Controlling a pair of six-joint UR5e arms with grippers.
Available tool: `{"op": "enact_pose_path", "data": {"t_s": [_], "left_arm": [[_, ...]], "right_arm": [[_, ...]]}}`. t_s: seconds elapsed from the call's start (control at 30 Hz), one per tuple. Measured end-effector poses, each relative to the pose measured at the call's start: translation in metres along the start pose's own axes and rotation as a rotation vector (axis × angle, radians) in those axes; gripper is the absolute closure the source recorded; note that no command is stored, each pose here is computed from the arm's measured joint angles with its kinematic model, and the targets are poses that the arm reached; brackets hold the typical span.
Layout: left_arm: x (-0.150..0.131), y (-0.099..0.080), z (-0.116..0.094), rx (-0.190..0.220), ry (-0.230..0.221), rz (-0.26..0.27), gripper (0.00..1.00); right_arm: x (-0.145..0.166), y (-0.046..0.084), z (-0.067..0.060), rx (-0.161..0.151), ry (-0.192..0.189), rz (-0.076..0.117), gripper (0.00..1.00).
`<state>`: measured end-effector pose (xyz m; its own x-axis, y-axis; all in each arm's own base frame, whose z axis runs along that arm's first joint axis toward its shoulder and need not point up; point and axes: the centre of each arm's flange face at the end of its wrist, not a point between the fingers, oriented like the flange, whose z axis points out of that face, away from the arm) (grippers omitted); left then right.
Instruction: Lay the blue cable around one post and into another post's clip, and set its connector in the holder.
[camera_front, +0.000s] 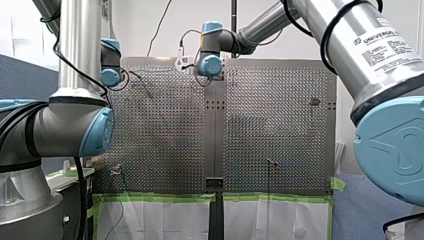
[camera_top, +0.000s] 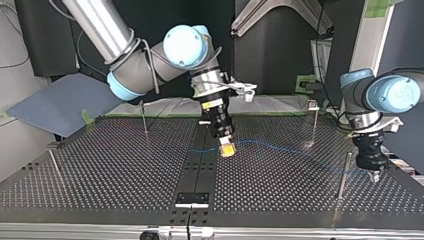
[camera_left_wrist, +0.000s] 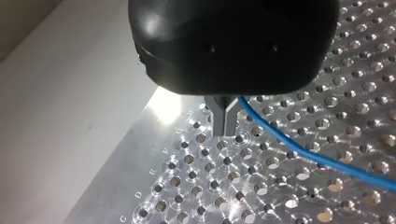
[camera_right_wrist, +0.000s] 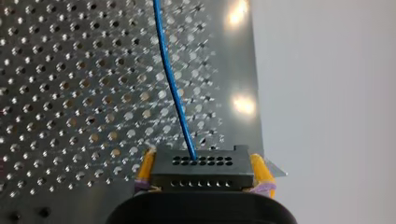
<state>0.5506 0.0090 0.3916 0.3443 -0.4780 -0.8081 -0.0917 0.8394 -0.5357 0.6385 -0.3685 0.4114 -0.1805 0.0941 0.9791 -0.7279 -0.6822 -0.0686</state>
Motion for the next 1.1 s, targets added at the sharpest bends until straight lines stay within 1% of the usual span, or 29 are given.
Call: {"op": "enact_pose_path", "data": {"t_s": [0.13,0.3,0.4,0.47,0.6,0.77,0.87,0.97,1.1], "left_arm": [[0.007,0.004,0.002,0.004,0.011,-0.017,0.98],[0.025,0.011,0.004,0.009,0.056,-0.036,0.98],[0.031,0.012,0.004,0.019,0.075,-0.048,0.98],[0.032,0.012,0.004,0.019,0.080,-0.054,0.98],[0.032,0.013,0.004,0.006,0.075,-0.062,0.98],[0.032,0.013,0.003,0.005,0.075,-0.059,0.98],[0.033,0.011,0.003,0.020,0.084,-0.056,0.98],[0.035,0.008,0.003,0.043,0.097,-0.054,0.98],[0.039,0.001,0.001,0.084,0.121,-0.036,0.98]], "right_arm": [[-0.005,0.006,-0.001,-0.007,-0.021,-0.004,1.00],[-0.013,0.014,-0.002,-0.016,-0.052,-0.011,1.00],[-0.018,0.019,-0.004,-0.023,-0.072,-0.016,1.00],[-0.023,0.022,-0.006,-0.029,-0.083,-0.019,1.00],[-0.035,0.029,-0.010,-0.038,-0.102,-0.024,1.00],[-0.046,0.037,-0.013,-0.049,-0.118,-0.028,1.00],[-0.053,0.043,-0.014,-0.057,-0.124,-0.030,1.00],[-0.059,0.049,-0.016,-0.065,-0.129,-0.032,1.00],[-0.069,0.057,-0.018,-0.073,-0.132,-0.033,1.00]]}}
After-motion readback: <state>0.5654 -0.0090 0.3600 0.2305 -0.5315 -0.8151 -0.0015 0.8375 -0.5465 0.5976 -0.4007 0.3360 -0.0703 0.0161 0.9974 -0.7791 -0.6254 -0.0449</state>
